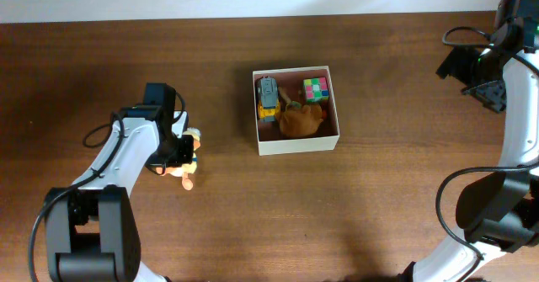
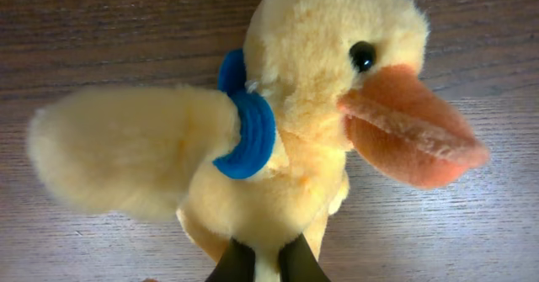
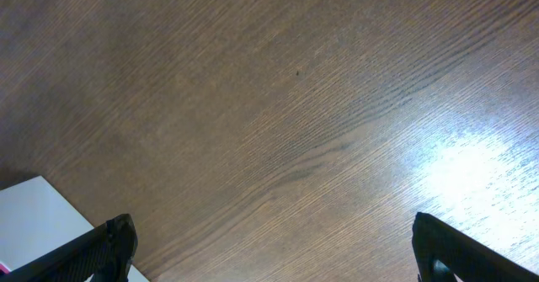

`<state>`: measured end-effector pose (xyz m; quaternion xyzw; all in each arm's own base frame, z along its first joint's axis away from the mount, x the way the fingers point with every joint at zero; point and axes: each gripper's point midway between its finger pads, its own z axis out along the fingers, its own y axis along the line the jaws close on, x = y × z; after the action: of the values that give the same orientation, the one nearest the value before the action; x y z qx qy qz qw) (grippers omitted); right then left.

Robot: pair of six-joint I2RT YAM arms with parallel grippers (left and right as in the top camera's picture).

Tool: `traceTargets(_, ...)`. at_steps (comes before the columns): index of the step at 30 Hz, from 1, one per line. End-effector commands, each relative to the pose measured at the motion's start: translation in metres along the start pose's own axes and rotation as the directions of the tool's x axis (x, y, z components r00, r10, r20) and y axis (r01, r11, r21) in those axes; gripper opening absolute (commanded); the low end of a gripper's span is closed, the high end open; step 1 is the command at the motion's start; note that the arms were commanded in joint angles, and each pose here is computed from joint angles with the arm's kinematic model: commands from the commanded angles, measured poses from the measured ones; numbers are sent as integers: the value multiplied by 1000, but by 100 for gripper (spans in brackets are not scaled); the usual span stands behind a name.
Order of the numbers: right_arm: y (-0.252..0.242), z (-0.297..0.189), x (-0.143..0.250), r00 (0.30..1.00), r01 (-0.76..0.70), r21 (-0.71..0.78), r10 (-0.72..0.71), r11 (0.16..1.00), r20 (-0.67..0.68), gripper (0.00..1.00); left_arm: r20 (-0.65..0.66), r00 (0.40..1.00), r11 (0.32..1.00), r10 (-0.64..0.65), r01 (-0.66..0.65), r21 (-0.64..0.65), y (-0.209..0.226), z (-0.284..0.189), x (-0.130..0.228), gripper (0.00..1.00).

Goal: Pack container
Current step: 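Grasp the yellow plush duck with the left gripper and lift, then carry the duck with the left gripper and lower it into the box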

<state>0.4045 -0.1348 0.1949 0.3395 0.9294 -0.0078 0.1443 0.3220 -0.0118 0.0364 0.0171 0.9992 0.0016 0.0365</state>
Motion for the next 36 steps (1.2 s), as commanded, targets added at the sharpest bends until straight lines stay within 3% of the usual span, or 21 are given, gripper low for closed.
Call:
traceTargets(1, -3, 2, -1, 1000, -8, 14, 8, 1000, 0, 99, 20, 999, 999, -30, 29, 23, -5, -3, -5, 2)
traceTargets(9, -3, 2, -1, 1000, -8, 14, 8, 1000, 0, 99, 140, 990, 988, -20, -2, 156, -31, -47, -49, 2)
traceTargets(13, -3, 2, -1, 1000, -8, 14, 8, 1000, 0, 99, 281, 959, 956, 44, -121, 266, -78, -108, -86, 2)
traceTargets(20, -3, 2, -1, 1000, -8, 14, 8, 1000, 0, 99, 414, 893, 915, 177, -304, 264, -146, -160, -100, 2)
traceTargets(28, -4, 2, -1, 1000, -8, 14, 8, 1000, 0, 99, 424, 856, 889, 297, -410, 204, -195, -154, -86, 2)
traceTargets(36, -3, 2, -1, 1000, -8, 14, 8, 1000, 0, 99, 350, 880, 893, 320, -403, 199, -208, -122, -81, 2)
